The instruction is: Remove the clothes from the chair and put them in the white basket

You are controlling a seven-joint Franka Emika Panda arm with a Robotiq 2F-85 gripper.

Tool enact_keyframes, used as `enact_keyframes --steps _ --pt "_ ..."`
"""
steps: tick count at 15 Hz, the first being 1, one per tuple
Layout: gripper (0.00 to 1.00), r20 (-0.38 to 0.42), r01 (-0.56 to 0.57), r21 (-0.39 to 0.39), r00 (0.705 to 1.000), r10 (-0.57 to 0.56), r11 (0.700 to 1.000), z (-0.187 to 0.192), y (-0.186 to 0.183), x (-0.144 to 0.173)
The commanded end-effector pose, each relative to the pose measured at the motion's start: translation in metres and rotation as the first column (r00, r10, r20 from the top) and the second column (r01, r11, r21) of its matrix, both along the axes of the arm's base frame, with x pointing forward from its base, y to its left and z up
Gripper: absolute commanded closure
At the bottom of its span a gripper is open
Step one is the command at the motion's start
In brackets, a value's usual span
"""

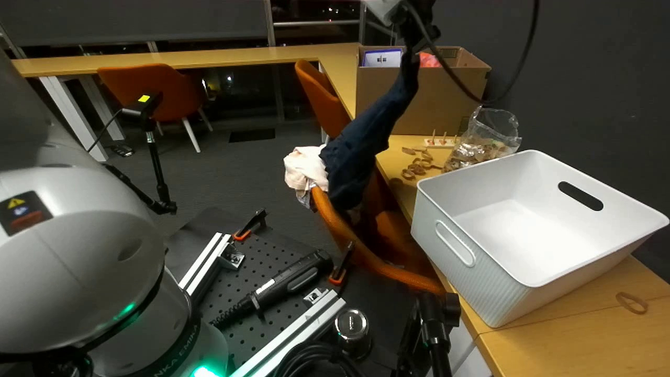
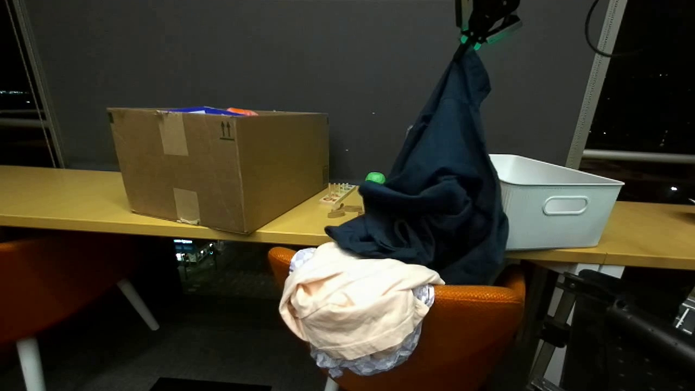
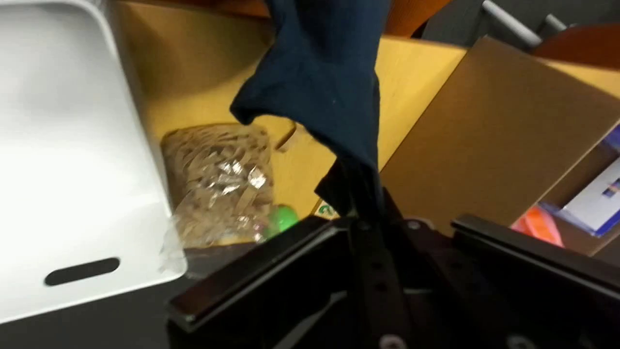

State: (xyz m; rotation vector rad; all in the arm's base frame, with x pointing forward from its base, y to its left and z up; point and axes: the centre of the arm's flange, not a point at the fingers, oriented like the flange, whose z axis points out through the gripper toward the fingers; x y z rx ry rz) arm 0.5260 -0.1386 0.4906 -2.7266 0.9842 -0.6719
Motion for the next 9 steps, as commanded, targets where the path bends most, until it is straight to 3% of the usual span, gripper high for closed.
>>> enact_keyframes --steps 1,6,9 --pt "0.99 0.032 0.093 -0.052 0.995 -0.091 0.994 0.051 -0.068 -0.020" --pt "0.99 0.100 0.249 -0.180 0.967 -0.235 0.952 0.115 -0.168 -0.041" --pt "0.99 0.134 0.313 -0.246 0.948 -0.288 0.917 0.169 -0.201 -0.058"
